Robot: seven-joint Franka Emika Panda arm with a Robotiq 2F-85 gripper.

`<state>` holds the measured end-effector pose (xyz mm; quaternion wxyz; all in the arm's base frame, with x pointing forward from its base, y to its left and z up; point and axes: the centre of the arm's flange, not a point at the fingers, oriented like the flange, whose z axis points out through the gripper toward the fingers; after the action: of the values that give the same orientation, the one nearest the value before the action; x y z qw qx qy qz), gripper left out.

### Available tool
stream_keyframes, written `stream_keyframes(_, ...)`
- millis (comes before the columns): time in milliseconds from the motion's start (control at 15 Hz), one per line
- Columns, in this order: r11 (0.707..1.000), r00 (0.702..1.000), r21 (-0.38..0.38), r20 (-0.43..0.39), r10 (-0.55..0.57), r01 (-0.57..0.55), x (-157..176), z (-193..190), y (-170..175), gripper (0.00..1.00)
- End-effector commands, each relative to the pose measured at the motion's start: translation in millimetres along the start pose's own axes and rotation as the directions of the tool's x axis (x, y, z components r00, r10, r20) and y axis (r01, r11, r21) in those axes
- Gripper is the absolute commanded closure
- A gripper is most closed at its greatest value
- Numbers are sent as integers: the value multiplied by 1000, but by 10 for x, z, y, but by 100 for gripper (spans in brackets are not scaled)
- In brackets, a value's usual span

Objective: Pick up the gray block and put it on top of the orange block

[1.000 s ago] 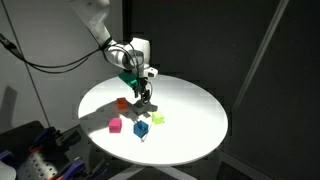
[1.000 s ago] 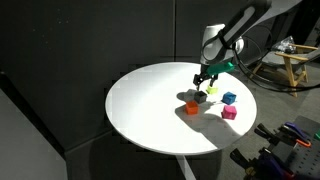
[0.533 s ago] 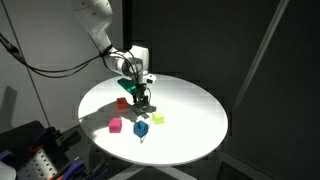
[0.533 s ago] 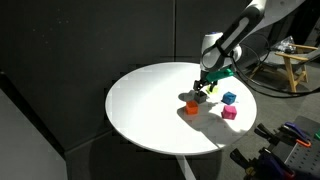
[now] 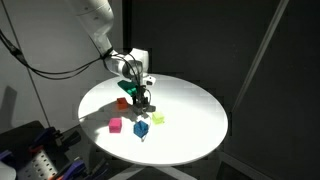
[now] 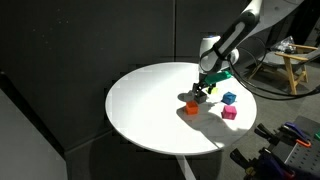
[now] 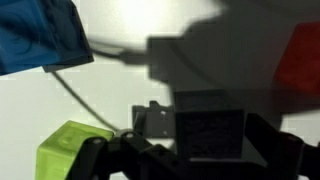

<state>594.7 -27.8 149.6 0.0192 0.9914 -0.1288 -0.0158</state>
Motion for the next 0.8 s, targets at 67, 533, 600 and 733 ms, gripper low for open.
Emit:
stream_keyframes(67, 1000, 999, -4, -12, -29, 29, 139, 64, 2, 26)
stream_keyframes(533, 999, 999, -19, 16, -48, 48, 48, -59, 55, 69)
stream_keyframes(600, 998, 999, -21, 16, -50, 51, 32, -74, 57, 71)
stream_keyframes(733, 998, 998, -26, 22, -60, 61, -20, -165, 71, 72)
